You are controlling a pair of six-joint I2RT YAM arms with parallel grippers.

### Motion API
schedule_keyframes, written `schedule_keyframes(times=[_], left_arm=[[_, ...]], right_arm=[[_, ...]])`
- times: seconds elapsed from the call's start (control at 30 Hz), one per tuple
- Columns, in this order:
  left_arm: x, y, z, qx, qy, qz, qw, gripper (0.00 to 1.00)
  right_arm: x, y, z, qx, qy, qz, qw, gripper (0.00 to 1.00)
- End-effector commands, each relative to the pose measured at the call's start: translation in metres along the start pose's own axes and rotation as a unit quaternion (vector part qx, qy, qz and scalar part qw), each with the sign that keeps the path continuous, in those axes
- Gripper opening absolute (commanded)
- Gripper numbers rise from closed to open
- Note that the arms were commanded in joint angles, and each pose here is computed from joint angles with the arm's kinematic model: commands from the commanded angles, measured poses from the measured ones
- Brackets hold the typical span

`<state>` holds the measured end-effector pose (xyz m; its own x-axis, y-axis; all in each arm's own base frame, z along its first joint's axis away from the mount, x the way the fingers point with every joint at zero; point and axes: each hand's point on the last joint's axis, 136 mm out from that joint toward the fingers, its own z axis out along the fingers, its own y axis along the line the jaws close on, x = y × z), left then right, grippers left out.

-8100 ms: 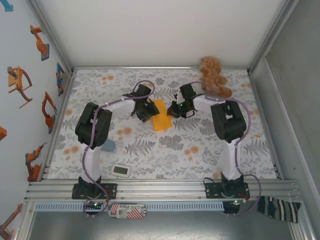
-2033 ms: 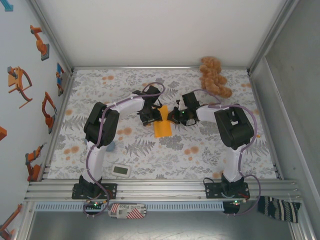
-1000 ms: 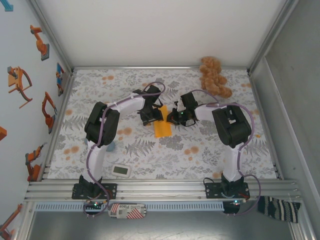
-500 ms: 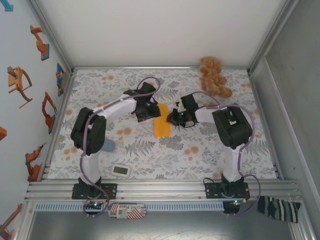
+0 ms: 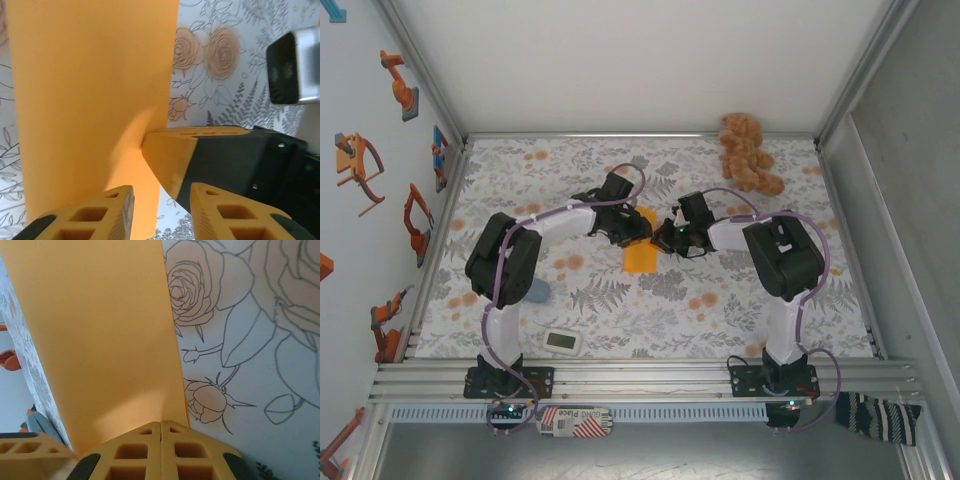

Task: Fold a paper plane with a square sheet of paper (pick it up from the middle)
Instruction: First fold the square sheet of paper in half at the center of the table.

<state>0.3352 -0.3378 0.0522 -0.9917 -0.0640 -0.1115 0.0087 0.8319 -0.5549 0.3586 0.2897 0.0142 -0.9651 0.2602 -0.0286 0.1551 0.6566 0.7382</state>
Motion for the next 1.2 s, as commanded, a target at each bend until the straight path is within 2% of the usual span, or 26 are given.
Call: schedule_keyframes(times=[0.0, 0.3, 0.5, 0.83, 1.17], left_arm=[[0.003, -0.001, 0.006, 0.005, 0.020, 0.004, 1.000, 0.32], [0.003, 0.003, 0.019, -0.007, 0.042, 0.008, 0.999, 0.23], [0.004, 0.018, 0.023, -0.027, 0.038, 0.005, 0.999, 0.14], [-0.002, 0.016, 0.014, -0.012, 0.026, 0.004, 1.000, 0.12], [0.002, 0.040, 0.025, -0.031, 0.047, -0.005, 0.998, 0.12]], right_arm=[[0.043, -0.083, 0.014, 0.138, 0.050, 0.058, 0.988, 0.00], [0.045, -0.089, 0.013, 0.152, 0.055, 0.049, 0.986, 0.00], [0.047, -0.094, 0.013, 0.161, 0.057, 0.049, 0.984, 0.00], [0.049, -0.100, 0.013, 0.169, 0.057, 0.049, 0.983, 0.00], [0.051, -0.107, 0.012, 0.184, 0.062, 0.047, 0.980, 0.00]])
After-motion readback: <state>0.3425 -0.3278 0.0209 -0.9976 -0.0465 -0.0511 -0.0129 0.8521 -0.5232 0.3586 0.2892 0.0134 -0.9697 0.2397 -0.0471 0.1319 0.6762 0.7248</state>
